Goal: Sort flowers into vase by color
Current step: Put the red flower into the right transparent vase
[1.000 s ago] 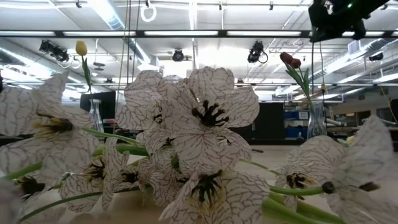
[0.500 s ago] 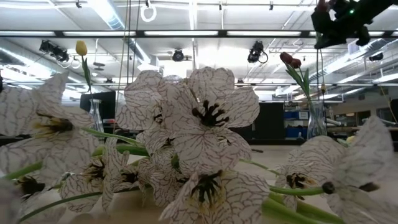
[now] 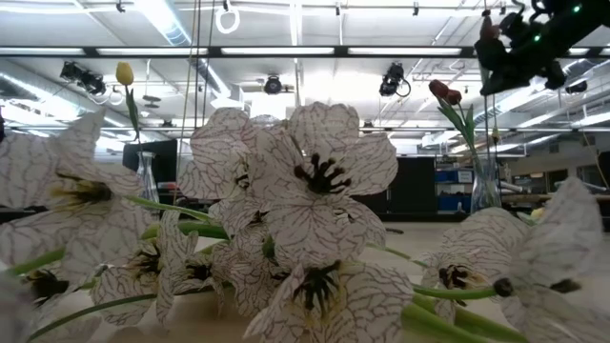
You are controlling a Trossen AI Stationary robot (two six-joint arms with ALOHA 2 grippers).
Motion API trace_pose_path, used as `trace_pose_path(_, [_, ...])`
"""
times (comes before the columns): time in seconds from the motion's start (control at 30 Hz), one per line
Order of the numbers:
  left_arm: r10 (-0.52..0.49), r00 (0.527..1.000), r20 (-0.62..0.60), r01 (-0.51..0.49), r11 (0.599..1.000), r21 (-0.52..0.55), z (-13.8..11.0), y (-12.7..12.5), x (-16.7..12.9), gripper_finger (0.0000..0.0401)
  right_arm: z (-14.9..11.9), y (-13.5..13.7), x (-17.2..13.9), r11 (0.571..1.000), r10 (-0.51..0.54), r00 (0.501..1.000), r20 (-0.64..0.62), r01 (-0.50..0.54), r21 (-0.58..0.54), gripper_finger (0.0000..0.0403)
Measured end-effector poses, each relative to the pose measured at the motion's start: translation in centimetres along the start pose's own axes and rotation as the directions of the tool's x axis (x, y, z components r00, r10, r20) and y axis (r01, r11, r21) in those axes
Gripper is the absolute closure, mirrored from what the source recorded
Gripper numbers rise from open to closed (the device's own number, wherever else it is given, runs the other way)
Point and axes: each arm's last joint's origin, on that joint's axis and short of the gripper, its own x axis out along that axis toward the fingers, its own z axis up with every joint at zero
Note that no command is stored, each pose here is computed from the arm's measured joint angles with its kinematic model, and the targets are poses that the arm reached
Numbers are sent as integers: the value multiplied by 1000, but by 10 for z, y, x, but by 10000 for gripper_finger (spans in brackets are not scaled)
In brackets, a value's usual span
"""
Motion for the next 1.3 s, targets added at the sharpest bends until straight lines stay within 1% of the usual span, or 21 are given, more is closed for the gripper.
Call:
trace_pose_path(0.13, [0,1000,0,0,1000,0,0,0,0,183,-4,0,5,1000,4,999,36,-4,1,395])
trace_pose_path(0.27, [0,1000,-1,0,1000,-10,0,0,0,183,-12,-2,11,999,-33,999,33,34,-5,395])
trace_pose_path(0.4, [-1,1000,-1,1,1000,-18,0,0,0,183,-14,-3,12,998,-67,997,43,68,-17,392])
trace_pose_path(0.5, [-3,1000,0,3,1000,-29,0,0,0,183,-13,-4,12,994,-108,993,52,109,-20,383])
trace_pose_path(0.6, [-3,1000,-1,3,999,-38,0,0,0,183,-13,-5,12,990,-141,988,57,143,-20,363])
trace_pose_path(0.8, [-3,1000,-2,3,999,-38,0,0,0,183,-14,-3,12,995,-101,994,47,102,-16,303])
trace_pose_path(0.9, [-3,1000,-2,3,999,-38,0,0,0,183,-14,-3,12,995,-100,994,47,101,-13,282])
trace_pose_path(1.1, [-3,1000,-2,3,999,-38,0,0,0,183,-16,-4,11,995,-96,995,24,96,0,271])
trace_pose_path(1.3, [-3,1000,-2,3,999,-37,0,0,0,183,-25,-4,11,996,-76,995,-69,73,-42,265])
